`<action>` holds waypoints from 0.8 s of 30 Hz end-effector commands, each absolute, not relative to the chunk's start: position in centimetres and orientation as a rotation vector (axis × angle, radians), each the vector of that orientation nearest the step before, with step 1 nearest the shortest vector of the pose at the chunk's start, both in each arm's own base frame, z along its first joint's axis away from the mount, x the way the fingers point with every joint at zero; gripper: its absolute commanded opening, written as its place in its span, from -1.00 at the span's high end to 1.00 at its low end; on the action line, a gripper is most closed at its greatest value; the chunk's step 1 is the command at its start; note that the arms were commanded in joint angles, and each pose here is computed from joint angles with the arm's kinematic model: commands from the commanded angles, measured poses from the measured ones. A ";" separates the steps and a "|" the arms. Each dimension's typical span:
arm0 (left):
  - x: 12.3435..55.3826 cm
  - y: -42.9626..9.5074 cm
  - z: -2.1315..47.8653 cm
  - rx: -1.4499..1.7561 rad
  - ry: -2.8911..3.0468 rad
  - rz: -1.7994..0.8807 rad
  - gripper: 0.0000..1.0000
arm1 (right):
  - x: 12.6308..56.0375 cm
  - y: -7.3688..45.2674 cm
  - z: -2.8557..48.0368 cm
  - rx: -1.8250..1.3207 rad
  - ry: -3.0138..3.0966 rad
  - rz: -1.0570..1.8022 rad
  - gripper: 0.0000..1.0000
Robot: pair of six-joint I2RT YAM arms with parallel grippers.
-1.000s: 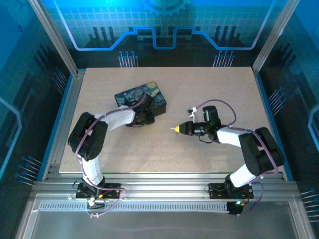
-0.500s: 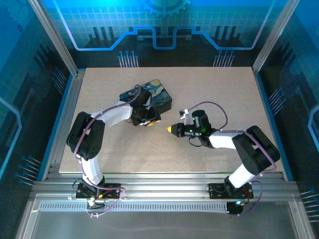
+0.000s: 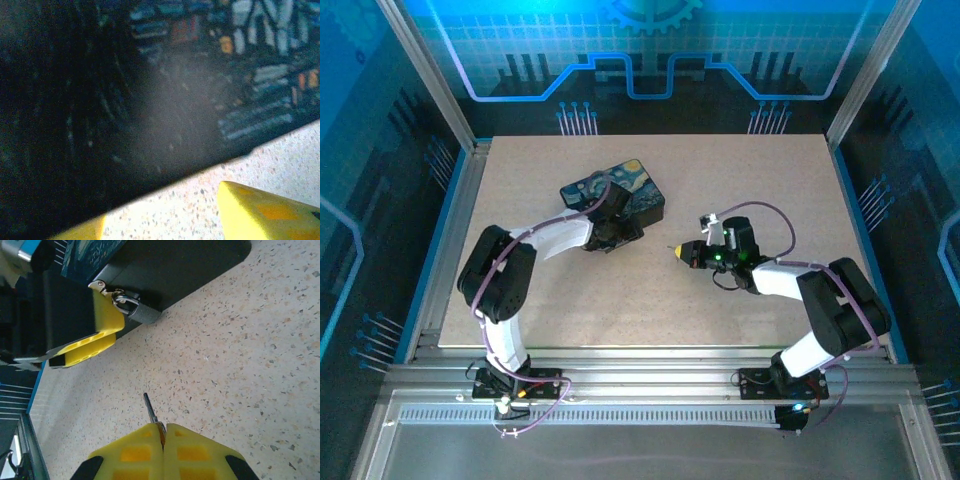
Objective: Unlock the padlock with the key
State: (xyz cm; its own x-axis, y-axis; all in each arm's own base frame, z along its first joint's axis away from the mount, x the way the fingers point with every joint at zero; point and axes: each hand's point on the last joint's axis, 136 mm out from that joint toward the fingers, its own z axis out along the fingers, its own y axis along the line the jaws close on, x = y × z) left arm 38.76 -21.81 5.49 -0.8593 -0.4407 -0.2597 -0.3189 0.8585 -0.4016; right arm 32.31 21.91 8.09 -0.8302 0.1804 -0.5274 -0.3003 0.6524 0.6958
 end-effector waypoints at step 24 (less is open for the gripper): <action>42.4 -19.9 4.1 -0.610 2.494 0.075 -0.03 | 32.9 22.6 9.7 -0.215 2.242 1.225 1.00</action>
